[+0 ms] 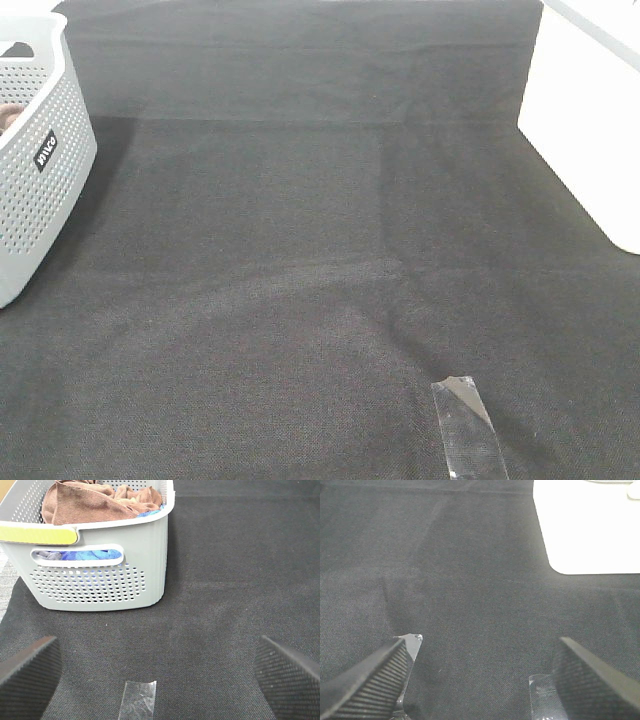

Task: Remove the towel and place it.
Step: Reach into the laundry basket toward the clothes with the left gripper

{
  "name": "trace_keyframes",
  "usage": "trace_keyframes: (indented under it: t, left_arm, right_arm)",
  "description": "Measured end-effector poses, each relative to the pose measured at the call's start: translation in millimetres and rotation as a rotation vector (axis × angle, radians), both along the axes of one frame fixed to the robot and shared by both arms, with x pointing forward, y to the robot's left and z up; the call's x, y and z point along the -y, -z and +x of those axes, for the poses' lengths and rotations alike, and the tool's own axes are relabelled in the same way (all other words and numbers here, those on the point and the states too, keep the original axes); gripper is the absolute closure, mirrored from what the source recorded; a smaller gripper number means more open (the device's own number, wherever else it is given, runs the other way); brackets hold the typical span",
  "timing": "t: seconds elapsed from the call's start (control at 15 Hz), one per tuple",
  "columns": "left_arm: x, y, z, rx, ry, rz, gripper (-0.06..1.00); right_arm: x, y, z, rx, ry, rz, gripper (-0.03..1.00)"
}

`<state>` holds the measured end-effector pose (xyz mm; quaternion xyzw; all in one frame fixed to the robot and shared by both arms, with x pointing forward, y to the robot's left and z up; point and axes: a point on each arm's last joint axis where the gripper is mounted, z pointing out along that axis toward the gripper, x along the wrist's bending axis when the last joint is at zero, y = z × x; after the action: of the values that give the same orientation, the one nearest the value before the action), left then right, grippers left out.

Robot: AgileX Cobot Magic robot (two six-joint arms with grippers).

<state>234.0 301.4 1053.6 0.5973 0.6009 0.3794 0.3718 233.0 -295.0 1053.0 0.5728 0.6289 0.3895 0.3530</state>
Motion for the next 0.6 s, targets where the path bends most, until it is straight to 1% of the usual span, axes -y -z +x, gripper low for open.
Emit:
trace_keyframes:
  t: [0.6]
  left_arm:
    - [0.0, 0.0, 0.0, 0.0, -0.003, -0.006, -0.05]
  right_arm:
    - [0.0, 0.0, 0.0, 0.0, 0.0, 0.0, 0.21]
